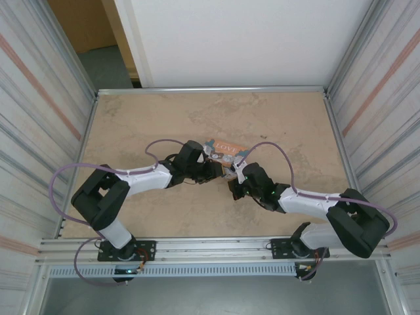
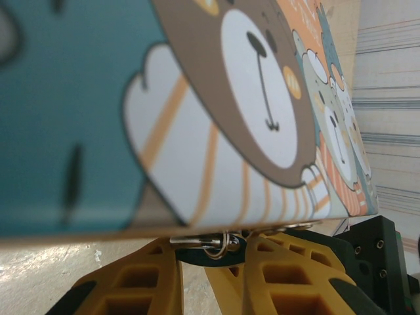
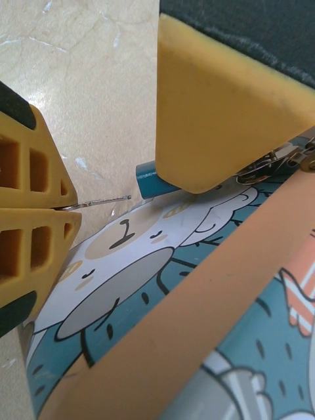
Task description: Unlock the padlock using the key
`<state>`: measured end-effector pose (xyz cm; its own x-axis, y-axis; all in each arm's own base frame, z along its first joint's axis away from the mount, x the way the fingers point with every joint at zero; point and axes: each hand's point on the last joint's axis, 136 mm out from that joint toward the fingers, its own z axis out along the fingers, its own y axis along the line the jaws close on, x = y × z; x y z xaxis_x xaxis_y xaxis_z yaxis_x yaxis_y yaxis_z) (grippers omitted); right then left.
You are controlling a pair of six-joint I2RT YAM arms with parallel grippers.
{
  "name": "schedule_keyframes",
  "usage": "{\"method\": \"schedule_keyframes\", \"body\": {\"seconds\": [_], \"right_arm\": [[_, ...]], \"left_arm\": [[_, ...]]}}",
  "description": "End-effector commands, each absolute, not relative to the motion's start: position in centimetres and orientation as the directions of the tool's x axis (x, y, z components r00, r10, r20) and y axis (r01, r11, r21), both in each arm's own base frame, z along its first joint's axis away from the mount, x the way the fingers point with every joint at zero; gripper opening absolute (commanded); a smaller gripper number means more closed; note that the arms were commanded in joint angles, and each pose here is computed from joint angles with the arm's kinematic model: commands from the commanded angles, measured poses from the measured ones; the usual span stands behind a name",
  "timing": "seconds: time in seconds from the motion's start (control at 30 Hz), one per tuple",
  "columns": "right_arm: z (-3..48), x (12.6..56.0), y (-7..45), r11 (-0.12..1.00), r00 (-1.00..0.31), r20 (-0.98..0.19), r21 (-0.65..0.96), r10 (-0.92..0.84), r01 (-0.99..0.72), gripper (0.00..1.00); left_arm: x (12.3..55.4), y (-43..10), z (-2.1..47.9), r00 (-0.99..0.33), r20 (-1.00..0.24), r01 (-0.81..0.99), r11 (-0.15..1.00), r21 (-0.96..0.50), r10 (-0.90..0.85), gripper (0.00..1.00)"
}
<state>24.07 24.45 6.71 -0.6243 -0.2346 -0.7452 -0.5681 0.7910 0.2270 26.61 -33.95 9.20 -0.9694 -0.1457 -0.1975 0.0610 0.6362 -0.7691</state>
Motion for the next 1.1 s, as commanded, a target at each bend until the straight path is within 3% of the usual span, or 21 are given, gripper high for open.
{"method": "schedule_keyframes", "body": {"seconds": [0.0, 1.07], "right_arm": [[8.9, 24.4, 25.3, 0.774, -0.589, -0.781, 0.236, -0.209, -0.587, 0.00], [13.3, 25.8, 26.6, 0.736, -0.474, -0.874, 0.254, -0.103, -0.628, 0.00]], "left_arm": [[26.2, -34.7, 11.6, -0.967, -0.215, 0.096, 0.590, -0.801, -0.135, 0.16], [25.7, -35.5, 12.2, -0.978, -0.182, 0.097, 0.563, -0.821, -0.097, 0.16]]}}
